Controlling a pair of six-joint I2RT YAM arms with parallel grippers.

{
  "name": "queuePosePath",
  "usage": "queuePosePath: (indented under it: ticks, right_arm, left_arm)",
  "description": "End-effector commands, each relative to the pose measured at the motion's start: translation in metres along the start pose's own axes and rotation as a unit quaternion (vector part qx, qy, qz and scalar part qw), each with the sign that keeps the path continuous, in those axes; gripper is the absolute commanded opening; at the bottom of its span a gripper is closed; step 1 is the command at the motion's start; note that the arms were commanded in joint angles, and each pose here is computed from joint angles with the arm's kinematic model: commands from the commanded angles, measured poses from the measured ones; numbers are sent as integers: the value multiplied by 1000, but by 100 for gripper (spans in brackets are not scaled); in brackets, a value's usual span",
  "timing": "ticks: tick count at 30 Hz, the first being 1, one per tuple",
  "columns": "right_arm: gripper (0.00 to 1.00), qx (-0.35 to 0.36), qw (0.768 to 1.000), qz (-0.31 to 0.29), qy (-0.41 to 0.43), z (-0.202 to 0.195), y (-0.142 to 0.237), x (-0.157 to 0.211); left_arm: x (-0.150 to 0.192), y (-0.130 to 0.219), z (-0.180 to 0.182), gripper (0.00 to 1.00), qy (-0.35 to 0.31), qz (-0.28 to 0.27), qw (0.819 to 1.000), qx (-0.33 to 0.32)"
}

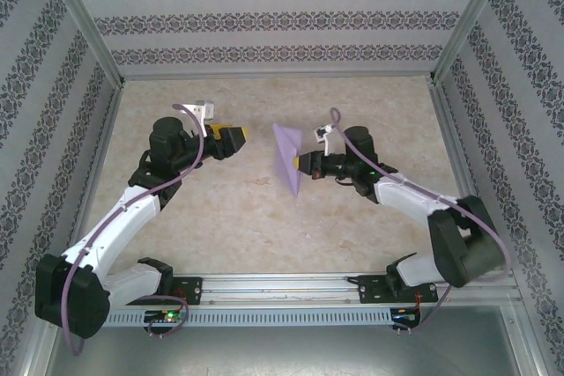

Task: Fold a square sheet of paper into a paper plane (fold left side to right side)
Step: Turn over the paper at the center of the table.

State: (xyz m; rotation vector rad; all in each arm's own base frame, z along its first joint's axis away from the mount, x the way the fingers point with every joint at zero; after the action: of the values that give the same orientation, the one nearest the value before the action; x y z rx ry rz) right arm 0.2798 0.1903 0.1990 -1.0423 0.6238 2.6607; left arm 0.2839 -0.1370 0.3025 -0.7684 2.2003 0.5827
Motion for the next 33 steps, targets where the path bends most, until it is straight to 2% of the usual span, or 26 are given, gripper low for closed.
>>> queuePosePath:
  ticks: [1, 5, 11, 20, 29, 33]
  right_arm:
    - [0, -63, 996, -54, 36, 23, 23, -22]
    - [0, -100, 987, -106, 69, 45, 48, -39]
    - [0, -139, 974, -149, 101, 72, 68, -52]
    - [0, -191, 966, -133, 114, 95, 64, -52]
    - [0, -207, 966, -113, 109, 100, 53, -49]
    - [0, -206, 966, -111, 106, 98, 51, -48]
  left_arm:
    - [-18, 10, -45, 65, -26, 8, 989, 146]
    - [-25, 13, -69, 63, -15, 31, 973, 227]
    - [-15, -2, -82, 61, -10, 76, 963, 258]
    - [-4, -34, -79, 56, 31, 115, 956, 267]
    - [6, -52, -85, 52, 34, 137, 949, 283]
    - [9, -56, -83, 43, 39, 141, 949, 279]
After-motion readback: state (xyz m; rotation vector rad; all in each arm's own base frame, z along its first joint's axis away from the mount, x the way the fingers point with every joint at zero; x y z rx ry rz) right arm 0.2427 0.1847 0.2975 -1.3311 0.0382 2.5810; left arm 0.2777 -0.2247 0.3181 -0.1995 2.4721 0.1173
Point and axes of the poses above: each hand's point on the last joint's axis, 136 mm out from that joint toward the fingers, its own y axis back along the fingers, its own z axis along the line the jaws close on, x = y × z, the point moved 7 cm from there along y, back along the fingers, and after that the axes turned 5 degrees about y, right-handed, at the moved point
